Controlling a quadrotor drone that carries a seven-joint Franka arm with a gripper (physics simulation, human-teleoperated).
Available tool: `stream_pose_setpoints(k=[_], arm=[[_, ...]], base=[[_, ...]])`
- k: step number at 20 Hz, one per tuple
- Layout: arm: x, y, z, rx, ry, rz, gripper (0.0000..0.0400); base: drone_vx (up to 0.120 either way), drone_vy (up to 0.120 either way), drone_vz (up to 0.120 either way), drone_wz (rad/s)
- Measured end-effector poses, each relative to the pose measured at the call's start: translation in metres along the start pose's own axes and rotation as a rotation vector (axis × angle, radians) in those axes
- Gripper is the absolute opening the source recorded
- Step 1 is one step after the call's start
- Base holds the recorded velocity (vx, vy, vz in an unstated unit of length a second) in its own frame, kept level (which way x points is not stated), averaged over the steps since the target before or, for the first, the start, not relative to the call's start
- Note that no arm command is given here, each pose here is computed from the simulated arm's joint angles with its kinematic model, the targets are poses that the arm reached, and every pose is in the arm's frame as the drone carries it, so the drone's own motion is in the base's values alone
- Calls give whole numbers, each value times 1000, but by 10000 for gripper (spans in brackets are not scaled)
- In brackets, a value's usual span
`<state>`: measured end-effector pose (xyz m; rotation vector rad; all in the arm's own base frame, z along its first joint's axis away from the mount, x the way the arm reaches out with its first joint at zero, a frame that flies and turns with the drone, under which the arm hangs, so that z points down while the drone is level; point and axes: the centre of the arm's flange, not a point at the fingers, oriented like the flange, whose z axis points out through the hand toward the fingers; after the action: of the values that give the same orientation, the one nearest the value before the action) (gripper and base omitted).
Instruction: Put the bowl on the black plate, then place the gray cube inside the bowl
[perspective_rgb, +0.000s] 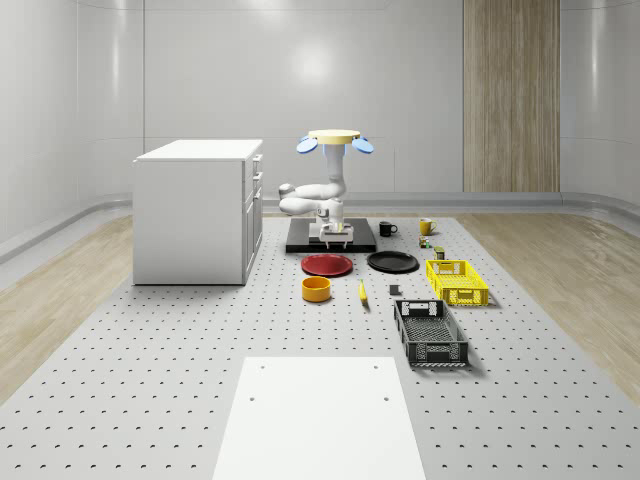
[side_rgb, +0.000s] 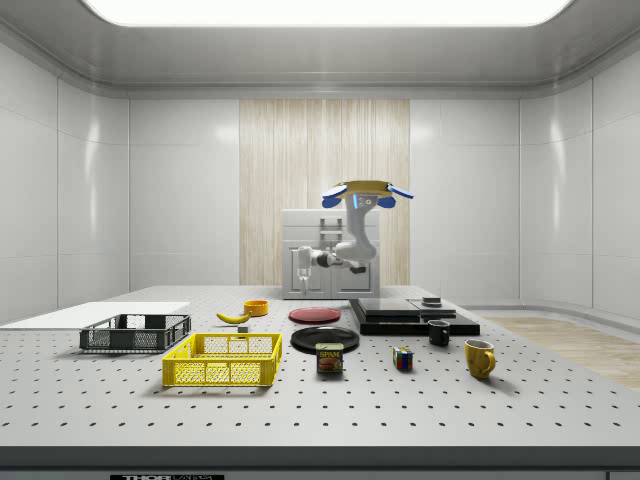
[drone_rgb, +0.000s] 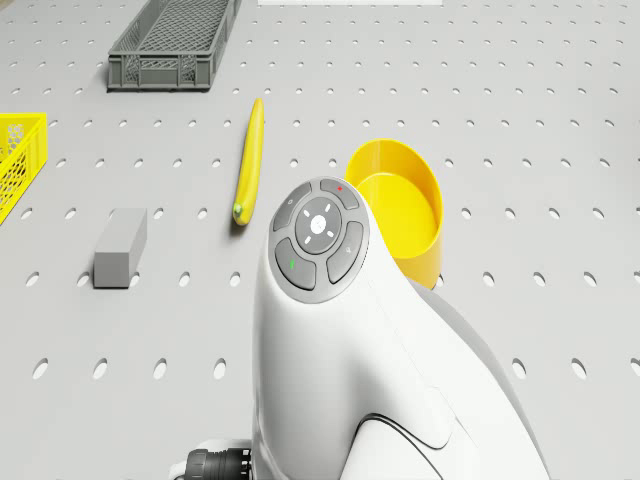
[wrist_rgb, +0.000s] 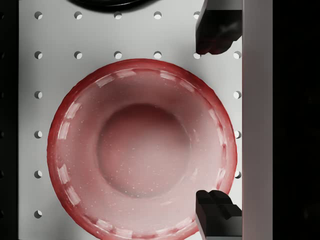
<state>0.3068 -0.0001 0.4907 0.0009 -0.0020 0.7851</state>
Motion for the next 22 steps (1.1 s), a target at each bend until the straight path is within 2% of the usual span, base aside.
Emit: stream_pose_setpoints(k=[4,9,13,18,22], arm=[[0,0,0,0,0,0,400],[0,0,0,0,0,0,400],[0,0,0,0,0,0,400],[0,0,0,0,0,0,400],[0,0,0,0,0,0,400]], base=[[120,-70,0,0],[120,0,0,0],[120,0,-100,0],[120,-64,0,0],[120,0,0,0]])
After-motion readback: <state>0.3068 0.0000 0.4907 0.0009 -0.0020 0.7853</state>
